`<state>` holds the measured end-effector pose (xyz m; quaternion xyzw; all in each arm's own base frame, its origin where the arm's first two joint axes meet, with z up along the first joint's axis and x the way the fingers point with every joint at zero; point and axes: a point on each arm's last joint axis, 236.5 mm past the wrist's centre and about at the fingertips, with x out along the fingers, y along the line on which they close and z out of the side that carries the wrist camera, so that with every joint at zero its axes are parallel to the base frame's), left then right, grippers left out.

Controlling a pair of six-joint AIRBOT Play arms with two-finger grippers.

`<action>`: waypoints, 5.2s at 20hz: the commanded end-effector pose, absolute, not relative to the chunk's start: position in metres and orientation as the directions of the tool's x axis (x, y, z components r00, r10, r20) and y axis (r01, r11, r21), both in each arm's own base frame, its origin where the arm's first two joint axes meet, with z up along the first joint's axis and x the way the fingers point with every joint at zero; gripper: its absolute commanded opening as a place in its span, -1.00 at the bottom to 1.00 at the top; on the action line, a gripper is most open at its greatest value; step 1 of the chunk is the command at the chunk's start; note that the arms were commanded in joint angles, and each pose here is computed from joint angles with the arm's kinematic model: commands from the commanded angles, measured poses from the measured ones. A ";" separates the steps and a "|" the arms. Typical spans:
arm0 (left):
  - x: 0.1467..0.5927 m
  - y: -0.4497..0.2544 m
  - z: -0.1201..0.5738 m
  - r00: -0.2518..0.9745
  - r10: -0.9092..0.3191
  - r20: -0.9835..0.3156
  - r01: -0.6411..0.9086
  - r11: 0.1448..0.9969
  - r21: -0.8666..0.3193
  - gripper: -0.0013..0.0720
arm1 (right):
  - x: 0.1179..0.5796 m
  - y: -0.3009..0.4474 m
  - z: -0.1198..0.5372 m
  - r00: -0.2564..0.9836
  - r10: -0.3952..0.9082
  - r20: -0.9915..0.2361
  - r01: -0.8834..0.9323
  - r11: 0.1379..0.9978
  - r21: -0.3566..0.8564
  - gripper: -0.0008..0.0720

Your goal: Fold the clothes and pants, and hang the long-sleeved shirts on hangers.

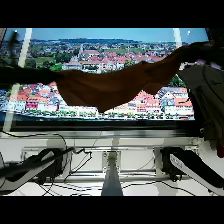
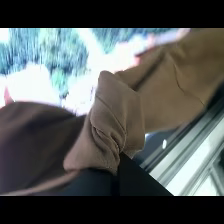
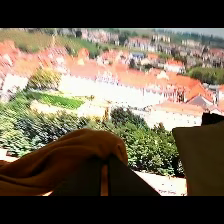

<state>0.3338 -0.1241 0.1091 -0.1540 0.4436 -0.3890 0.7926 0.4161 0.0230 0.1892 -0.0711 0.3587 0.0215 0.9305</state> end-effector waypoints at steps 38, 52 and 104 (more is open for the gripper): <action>0.288 -0.226 -0.070 0.130 -0.670 -0.731 0.375 0.716 -0.589 -0.92 | 0.383 0.261 -0.093 0.264 0.511 -0.818 0.305 0.761 0.573 -0.54; 0.288 -0.226 -0.070 0.130 -0.669 -0.732 0.376 0.716 -0.589 -0.92 | 0.357 0.259 -0.099 0.136 0.494 -0.859 0.334 0.793 0.510 -0.04; 0.261 -0.297 -0.044 0.079 -0.587 -0.806 0.798 0.522 -0.302 0.79 | 0.404 0.164 0.023 0.380 0.116 -0.918 -0.264 0.965 0.012 -0.94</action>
